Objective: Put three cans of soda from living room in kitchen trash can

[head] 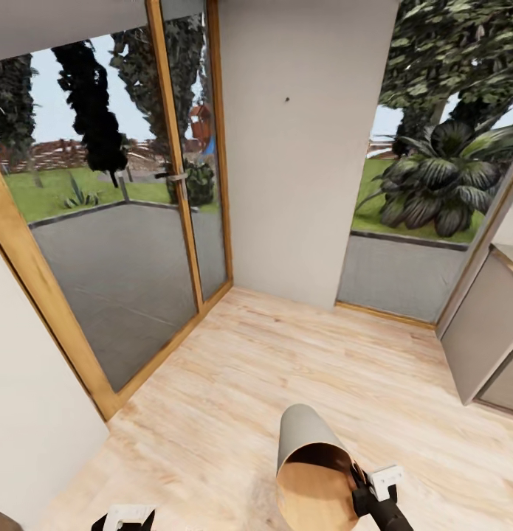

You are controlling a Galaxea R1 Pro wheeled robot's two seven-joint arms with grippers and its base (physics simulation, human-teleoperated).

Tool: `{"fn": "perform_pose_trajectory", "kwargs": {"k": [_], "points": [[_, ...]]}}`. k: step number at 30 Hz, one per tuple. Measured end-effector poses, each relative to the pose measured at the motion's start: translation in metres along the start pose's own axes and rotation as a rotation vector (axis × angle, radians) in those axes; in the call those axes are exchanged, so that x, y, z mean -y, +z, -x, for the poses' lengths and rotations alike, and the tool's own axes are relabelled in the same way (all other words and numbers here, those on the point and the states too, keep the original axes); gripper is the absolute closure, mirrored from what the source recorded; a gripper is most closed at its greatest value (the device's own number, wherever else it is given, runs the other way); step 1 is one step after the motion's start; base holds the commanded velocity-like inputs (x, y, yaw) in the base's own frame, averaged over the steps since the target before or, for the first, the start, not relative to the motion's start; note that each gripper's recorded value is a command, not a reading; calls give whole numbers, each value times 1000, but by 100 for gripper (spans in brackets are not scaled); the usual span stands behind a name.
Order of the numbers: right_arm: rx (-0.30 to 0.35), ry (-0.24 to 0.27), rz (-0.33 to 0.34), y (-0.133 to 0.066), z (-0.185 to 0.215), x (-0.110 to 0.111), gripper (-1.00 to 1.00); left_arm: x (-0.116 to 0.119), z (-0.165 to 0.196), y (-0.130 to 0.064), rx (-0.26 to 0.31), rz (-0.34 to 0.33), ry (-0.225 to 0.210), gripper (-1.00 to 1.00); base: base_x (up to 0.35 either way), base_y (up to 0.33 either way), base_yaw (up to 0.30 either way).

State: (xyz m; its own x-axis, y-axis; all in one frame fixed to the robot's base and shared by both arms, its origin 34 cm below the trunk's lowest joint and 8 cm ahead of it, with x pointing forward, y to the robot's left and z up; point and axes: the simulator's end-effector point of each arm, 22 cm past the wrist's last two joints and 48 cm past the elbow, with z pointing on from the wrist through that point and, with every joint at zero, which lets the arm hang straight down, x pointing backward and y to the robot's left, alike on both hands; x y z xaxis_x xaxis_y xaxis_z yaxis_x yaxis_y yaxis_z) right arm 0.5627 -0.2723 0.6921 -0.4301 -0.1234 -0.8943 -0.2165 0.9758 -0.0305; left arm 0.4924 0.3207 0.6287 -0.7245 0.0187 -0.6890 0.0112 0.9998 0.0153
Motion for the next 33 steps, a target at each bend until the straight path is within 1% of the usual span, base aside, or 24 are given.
{"fn": "perform_pose_trajectory", "kwargs": {"k": [7,28,33], "points": [[5,1,-2,1,2,1,100,0,1,0,1,0,0,-100,0,0,83],[6,0,-1,0,3,1,100,0,1,0,1,0,0,-100,0,0,3],[7,1,-2,1,3,1,100,0,1,0,1,0,0,-100,-66,0,0]]}}
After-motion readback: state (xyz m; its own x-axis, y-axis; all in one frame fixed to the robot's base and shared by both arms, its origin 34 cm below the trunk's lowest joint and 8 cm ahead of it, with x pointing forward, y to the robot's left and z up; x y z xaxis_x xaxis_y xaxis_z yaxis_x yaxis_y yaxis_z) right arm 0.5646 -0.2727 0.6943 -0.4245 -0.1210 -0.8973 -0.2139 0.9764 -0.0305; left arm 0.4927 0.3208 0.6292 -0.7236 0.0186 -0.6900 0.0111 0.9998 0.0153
